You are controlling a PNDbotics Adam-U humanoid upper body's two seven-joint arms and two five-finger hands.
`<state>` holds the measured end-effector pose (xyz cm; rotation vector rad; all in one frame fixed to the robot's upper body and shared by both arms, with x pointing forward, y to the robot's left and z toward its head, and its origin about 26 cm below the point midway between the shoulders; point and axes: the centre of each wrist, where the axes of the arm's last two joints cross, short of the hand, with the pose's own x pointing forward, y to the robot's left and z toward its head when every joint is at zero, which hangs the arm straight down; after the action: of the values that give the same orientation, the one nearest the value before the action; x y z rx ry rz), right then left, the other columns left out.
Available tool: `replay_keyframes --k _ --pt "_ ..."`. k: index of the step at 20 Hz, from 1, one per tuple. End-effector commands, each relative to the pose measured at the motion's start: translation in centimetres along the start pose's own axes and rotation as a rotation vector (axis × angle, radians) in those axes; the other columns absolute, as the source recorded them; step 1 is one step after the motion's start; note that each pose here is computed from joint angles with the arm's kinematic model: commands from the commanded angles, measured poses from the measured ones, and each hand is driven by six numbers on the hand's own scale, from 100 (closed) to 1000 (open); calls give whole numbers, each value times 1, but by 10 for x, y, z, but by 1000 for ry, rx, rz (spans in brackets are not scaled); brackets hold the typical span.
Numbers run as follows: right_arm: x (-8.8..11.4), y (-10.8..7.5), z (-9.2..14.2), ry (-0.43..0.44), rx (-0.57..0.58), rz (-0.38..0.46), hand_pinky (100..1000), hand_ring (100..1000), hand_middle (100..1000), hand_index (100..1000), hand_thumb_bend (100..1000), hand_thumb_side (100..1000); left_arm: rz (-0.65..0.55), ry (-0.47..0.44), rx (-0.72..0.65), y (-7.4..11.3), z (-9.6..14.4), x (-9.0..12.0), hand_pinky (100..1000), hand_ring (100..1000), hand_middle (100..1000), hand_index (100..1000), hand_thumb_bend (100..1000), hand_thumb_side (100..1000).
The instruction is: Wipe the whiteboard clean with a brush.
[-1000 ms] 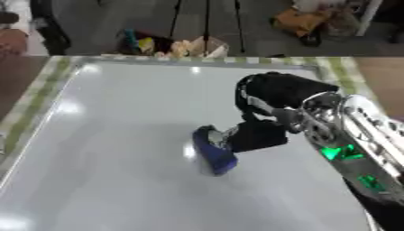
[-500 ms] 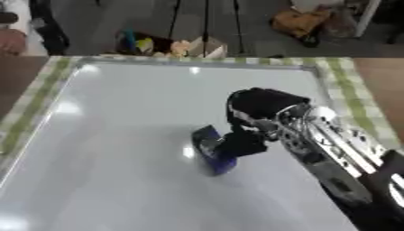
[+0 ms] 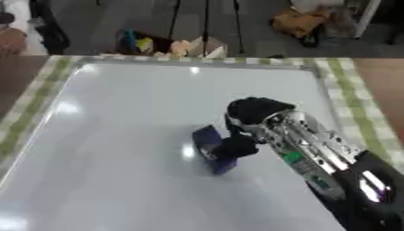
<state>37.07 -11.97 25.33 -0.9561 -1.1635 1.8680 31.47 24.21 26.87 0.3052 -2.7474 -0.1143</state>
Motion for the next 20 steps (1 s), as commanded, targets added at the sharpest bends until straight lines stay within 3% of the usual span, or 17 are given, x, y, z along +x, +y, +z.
replay_keyframes --k 1,20 --pt "-3 -7 0 22 -3 -3 626 766 738 178 314 1000 -1 -33 -14 0 -6 6 667 812 718 818 100 976" --pt "9 -12 4 -13 -29 8 599 737 705 180 284 970 2 -33 -17 -1 -6 7 667 811 710 817 100 976"
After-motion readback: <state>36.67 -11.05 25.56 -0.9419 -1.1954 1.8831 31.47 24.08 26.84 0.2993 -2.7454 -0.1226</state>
